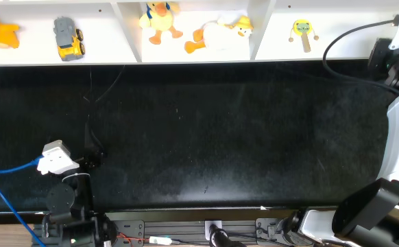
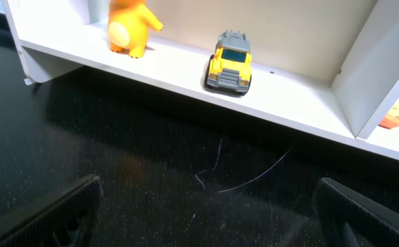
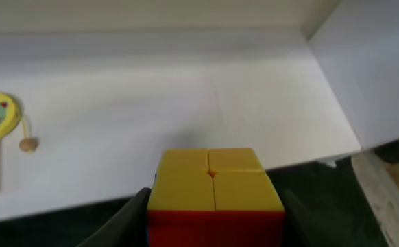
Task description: Store Toys
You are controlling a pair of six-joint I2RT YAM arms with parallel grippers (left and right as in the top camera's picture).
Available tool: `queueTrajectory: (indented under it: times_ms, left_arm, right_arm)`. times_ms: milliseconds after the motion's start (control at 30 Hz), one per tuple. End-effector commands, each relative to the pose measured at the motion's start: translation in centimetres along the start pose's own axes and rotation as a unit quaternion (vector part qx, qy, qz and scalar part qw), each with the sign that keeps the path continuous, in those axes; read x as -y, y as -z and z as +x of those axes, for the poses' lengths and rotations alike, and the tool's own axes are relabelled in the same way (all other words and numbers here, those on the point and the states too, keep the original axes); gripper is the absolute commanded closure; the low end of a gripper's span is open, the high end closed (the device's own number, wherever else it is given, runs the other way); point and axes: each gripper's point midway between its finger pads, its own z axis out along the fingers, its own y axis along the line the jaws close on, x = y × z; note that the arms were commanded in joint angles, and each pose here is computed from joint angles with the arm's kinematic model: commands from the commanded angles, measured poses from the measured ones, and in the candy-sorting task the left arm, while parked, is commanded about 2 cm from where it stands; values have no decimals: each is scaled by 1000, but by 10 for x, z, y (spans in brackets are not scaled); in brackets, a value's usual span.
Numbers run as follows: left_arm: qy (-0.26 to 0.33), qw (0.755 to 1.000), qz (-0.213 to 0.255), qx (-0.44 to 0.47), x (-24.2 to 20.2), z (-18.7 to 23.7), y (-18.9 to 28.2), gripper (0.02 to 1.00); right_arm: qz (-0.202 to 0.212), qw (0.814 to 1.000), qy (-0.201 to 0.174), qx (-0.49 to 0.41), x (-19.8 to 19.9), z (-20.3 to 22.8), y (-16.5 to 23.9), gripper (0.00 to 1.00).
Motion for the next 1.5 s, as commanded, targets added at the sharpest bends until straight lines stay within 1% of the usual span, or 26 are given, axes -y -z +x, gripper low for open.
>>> queueTrajectory:
  times_ms: [33, 233, 333, 400, 733, 833, 1033, 1067, 1133, 1233, 1433, 1500]
  left_arm:
    - [-11, 1000, 7, 2, 3, 0, 0, 20]
    - [-12, 1000, 7, 2, 3, 0, 0, 20]
    - [-12, 1000, 7, 2, 3, 0, 0, 20]
    - [-12, 1000, 7, 2, 3, 0, 0, 20]
    - [-12, 1000, 7, 2, 3, 0, 0, 20]
    - [-12, 1000, 7, 2, 3, 0, 0, 20]
    - [-12, 1000, 7, 2, 3, 0, 0, 20]
    - [-12, 1000, 7, 2, 3, 0, 0, 23]
    - [-12, 1000, 7, 2, 3, 0, 0, 20]
    - [-12, 1000, 7, 2, 3, 0, 0, 20]
    - [-12, 1000, 7, 2, 3, 0, 0, 20]
    - [-12, 1000, 7, 2, 3, 0, 0, 20]
  right_arm:
    - [0, 999, 17, 30, 3, -6, -2, 954]
    - [-19, 998, 18, 51, -3, -1, -9, 954]
    - [-12, 997, 23, 73, -3, -1, -14, 952]
    - [-11, 996, 35, 85, -4, 0, -17, 954]
    - [20, 983, 48, 174, 2, -4, -20, 954]
    - [-1, 979, 46, 200, -1, -2, -20, 954]
    - [-64, 978, -1, 198, -11, 12, -32, 956]
    - [-67, 978, -10, 198, -10, 13, -35, 956]
    - [-73, 977, -16, 199, -11, 15, -39, 956]
    - [-84, 975, -12, 207, -14, 14, -43, 956]
    - [-89, 973, -7, 213, -16, 19, -55, 954]
    - [-90, 971, -14, 220, -15, 18, -58, 954]
